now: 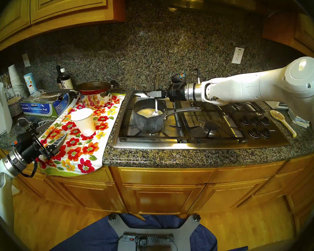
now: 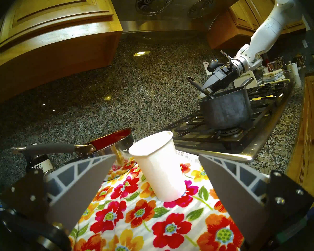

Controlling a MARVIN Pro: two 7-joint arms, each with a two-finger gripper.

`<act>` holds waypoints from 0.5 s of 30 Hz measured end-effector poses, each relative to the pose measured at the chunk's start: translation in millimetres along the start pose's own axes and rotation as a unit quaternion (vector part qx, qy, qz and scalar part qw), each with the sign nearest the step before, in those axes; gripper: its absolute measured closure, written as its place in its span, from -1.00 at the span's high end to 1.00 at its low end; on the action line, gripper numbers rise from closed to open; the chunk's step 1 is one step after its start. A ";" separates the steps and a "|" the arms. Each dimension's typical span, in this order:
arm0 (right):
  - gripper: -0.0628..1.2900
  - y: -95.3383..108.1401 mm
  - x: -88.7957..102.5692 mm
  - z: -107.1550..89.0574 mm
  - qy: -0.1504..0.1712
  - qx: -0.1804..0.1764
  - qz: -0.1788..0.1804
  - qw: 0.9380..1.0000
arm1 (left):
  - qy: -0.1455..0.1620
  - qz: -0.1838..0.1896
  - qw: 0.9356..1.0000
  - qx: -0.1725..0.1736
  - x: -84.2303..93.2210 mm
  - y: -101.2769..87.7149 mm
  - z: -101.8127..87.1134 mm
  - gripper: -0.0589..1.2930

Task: Pour oats into pot and stir with a spoon

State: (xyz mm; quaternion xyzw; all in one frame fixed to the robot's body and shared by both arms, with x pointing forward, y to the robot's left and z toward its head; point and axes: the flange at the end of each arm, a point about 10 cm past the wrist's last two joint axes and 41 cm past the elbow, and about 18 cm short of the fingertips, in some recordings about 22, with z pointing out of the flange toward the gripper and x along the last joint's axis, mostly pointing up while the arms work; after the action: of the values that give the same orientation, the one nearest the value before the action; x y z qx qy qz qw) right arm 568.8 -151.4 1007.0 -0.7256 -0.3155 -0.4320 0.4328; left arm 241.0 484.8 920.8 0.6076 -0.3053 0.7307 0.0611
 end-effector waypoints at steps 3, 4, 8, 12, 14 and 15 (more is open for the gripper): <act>0.85 0.6 -0.5 -1.4 0.000 0.000 -0.001 1.000 | 0.000 0.000 1.000 0.000 0.0 0.0 0.0 0.91; 0.92 0.9 -0.5 -2.1 0.001 0.000 -0.001 1.000 | 0.000 0.000 1.000 0.000 0.0 0.0 0.0 0.91; 0.91 1.7 -0.4 -4.4 0.002 0.000 -0.001 1.000 | 0.000 0.000 1.000 0.000 0.0 0.0 0.0 0.91; 0.91 2.5 0.3 -7.1 0.003 0.000 -0.001 1.000 | 0.000 0.000 1.000 0.000 0.0 0.0 0.0 0.91; 0.91 3.0 0.7 -8.8 0.002 0.000 -0.002 1.000 | 0.000 0.000 1.000 0.000 0.0 0.0 0.0 0.91; 0.91 3.2 0.8 -9.2 0.002 0.000 -0.002 1.000 | 0.000 0.000 1.000 0.000 0.0 0.0 0.0 0.91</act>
State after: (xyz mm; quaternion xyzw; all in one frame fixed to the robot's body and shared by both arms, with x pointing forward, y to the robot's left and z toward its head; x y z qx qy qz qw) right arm 568.5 -161.0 1009.0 -0.7239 -0.3159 -0.4347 0.4326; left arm 241.0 484.8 920.8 0.6076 -0.3053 0.7307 0.0610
